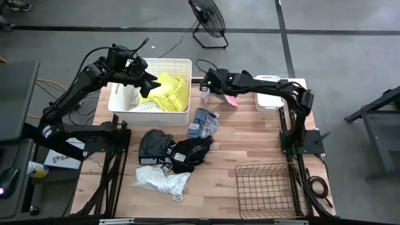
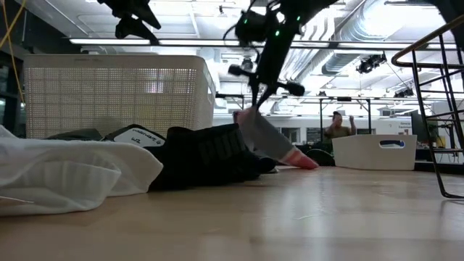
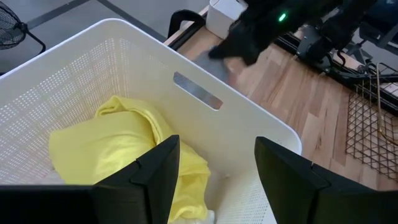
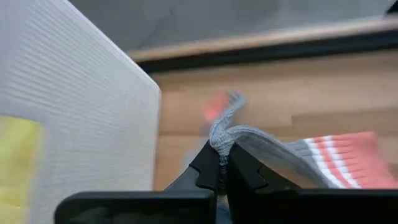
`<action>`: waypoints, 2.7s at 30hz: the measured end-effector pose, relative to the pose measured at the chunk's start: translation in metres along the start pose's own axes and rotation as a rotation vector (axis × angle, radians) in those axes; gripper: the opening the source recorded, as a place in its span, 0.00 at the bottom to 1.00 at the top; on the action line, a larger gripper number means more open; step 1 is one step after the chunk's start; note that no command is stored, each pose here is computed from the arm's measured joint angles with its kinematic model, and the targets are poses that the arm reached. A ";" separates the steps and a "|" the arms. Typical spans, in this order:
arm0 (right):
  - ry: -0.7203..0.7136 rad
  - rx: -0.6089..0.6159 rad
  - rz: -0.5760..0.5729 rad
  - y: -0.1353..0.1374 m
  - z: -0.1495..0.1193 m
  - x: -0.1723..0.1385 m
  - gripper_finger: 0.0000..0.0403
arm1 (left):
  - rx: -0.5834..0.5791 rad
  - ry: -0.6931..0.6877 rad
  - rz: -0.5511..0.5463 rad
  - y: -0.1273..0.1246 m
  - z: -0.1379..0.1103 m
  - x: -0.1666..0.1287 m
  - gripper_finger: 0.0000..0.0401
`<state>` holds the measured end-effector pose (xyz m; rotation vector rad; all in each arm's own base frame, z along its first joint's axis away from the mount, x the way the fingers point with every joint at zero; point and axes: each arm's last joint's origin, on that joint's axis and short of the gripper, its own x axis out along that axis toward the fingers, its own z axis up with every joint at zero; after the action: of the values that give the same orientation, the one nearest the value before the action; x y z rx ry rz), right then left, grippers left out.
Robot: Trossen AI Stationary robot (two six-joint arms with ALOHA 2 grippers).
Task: Pick & Place Cloths
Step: Put the pink sock into the small white bin
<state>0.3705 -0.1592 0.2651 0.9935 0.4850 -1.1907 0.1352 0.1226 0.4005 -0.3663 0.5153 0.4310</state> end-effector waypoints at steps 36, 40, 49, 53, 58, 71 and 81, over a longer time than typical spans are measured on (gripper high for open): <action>-0.244 -0.201 -0.037 -0.079 0.059 -0.181 0.01 | -0.020 0.000 0.001 0.000 0.000 0.000 0.50; -0.252 -0.209 -0.096 -0.099 0.068 -0.193 0.01 | -0.027 0.000 0.001 0.000 0.000 0.000 0.50; -0.230 -0.227 -0.222 -0.126 0.092 -0.190 0.01 | -0.029 0.000 0.001 0.000 0.000 0.000 0.50; -0.160 -0.153 -0.211 -0.137 0.105 -0.183 0.01 | -0.054 0.000 0.002 0.000 0.000 0.000 0.50; -0.076 -0.087 -0.226 -0.153 0.122 -0.171 0.01 | -0.073 0.000 0.001 0.000 0.000 0.000 0.50; 0.082 -0.042 -0.278 -0.175 0.142 -0.142 0.01 | -0.107 0.002 0.001 0.000 0.000 0.000 0.50; 0.088 -0.015 -0.214 -0.180 0.153 -0.135 0.01 | -0.111 0.002 0.002 0.000 0.000 0.000 0.50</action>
<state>0.1319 -0.2218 0.3790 1.0023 0.6831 -1.3354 0.1355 0.1229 0.4001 -0.4728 0.4952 0.4620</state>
